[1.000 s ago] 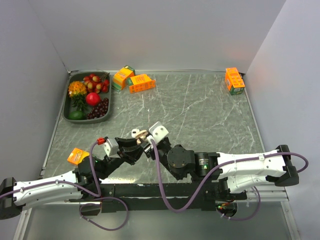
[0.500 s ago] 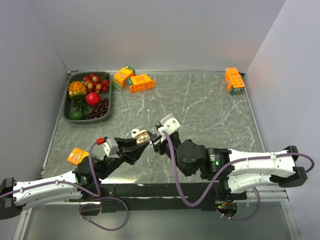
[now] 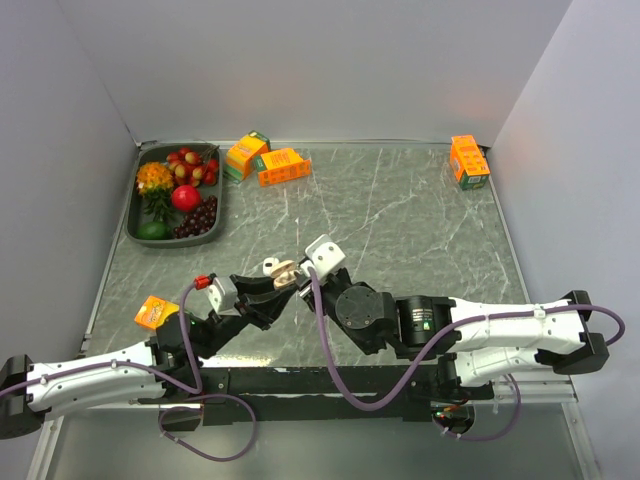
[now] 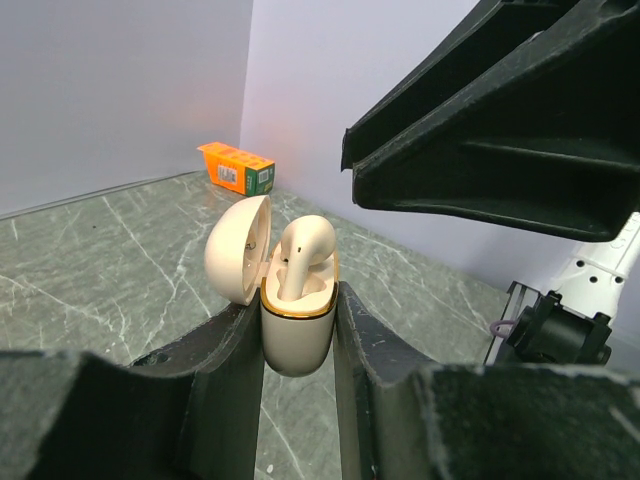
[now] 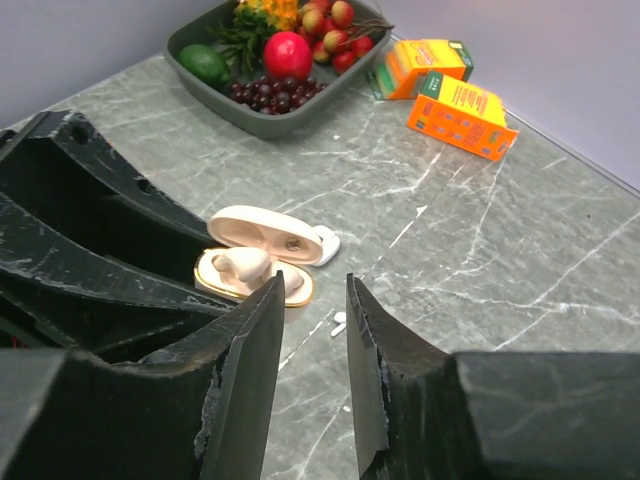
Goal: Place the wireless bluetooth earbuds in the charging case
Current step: Place the earbud in the charging case.
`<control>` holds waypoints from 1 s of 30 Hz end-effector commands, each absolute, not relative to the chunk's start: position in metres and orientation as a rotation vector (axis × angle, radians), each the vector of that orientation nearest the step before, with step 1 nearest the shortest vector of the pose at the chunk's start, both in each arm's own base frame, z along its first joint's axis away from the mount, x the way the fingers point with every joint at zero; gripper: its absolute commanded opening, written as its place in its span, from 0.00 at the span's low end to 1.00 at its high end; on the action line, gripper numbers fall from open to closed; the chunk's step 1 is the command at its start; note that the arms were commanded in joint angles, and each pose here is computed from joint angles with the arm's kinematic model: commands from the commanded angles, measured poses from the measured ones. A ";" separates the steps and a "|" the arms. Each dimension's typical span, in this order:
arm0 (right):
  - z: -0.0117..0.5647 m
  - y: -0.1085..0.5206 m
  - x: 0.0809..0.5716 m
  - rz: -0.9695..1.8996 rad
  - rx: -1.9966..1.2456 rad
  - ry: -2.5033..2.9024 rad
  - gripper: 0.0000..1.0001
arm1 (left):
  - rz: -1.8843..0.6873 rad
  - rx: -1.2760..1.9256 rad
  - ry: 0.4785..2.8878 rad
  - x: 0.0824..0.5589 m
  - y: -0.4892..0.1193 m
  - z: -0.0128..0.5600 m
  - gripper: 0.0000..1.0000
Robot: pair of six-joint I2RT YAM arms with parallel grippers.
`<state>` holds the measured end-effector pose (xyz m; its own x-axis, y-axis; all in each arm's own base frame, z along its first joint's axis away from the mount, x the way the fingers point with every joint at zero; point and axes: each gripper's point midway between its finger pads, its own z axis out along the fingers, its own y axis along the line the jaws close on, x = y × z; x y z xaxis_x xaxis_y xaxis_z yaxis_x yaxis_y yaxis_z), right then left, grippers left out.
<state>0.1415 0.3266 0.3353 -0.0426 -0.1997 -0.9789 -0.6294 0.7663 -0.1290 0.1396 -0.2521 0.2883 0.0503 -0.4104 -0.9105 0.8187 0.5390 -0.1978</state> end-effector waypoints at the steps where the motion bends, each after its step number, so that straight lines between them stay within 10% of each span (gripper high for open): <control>1: 0.356 0.331 0.140 0.445 -0.651 1.594 0.40 | -1.013 0.396 1.131 0.137 -0.250 0.306 0.01; 30: 0.349 0.344 0.139 0.434 -0.683 1.613 0.43 | -1.028 0.392 1.133 0.135 -0.248 0.305 0.01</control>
<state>0.1382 0.3428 0.3274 -0.0547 -0.2370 -0.9700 -0.6537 0.7428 -0.1446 0.1391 -0.2512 0.2897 0.0497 -0.4164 -0.9078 0.8195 0.5366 -0.2013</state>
